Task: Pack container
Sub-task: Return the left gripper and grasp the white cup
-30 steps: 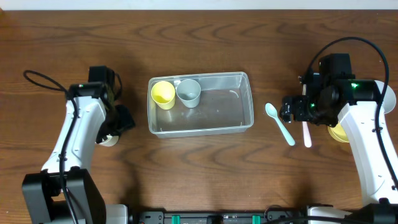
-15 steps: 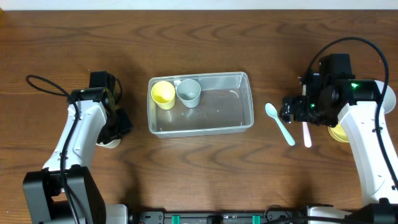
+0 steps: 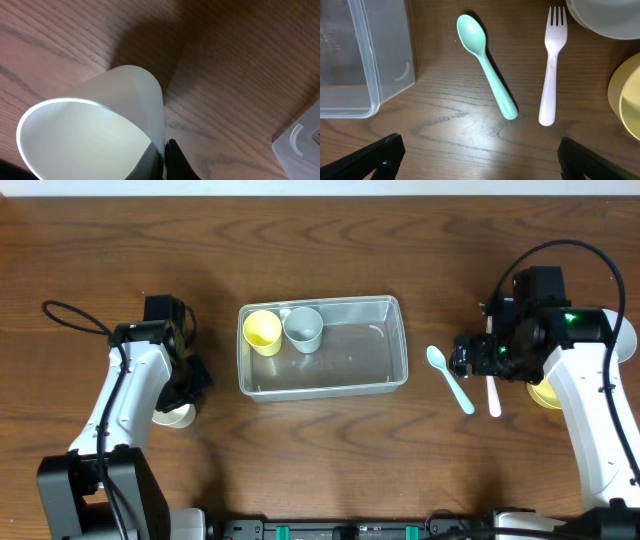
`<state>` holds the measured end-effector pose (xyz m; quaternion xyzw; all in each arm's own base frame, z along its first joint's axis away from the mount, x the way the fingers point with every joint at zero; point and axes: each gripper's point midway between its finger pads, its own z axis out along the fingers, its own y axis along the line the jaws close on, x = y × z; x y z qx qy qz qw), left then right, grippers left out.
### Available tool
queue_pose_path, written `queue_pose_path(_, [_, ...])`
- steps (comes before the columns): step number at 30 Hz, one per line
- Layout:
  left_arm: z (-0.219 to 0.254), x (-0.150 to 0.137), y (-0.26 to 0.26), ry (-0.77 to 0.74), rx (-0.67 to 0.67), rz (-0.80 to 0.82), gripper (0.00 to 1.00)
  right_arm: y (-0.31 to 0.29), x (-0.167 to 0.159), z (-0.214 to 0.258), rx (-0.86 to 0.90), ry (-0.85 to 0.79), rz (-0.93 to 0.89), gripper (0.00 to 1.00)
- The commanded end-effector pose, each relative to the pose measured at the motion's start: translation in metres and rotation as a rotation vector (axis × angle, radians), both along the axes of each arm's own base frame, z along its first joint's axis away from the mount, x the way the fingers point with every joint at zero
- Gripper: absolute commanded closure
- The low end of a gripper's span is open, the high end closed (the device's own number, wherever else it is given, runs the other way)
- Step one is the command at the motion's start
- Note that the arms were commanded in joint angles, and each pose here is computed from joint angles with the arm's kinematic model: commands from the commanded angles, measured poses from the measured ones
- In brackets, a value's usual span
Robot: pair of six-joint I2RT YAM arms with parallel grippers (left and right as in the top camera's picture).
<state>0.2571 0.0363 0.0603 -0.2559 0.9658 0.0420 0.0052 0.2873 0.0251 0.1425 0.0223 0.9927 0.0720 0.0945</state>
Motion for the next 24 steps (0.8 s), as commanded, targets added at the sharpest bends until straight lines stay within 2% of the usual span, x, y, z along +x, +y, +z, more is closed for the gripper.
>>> queue_pose_path(1, [-0.002,-0.002,0.001,0.009,0.0,0.005,0.94,-0.002,0.004,0.004,-0.006,-0.015,0.005,0.01])
queue_pose_path(9, [-0.001,-0.002,0.002,0.009,0.003,-0.006,0.94,-0.002,0.004,0.004,-0.006,-0.015,0.005,0.01])
queue_pose_path(14, [0.014,0.008,0.001,-0.019,0.006,-0.036,0.94,-0.002,0.004,0.004,-0.006,-0.016,0.005,0.01])
queue_pose_path(19, [0.074,0.033,-0.014,-0.136,0.015,-0.114,0.94,-0.002,0.005,0.004,-0.006,-0.017,0.005,0.01])
queue_pose_path(24, [0.152,0.047,-0.056,-0.294,0.011,-0.276,0.94,-0.002,0.005,0.004,-0.006,-0.019,0.005,0.01])
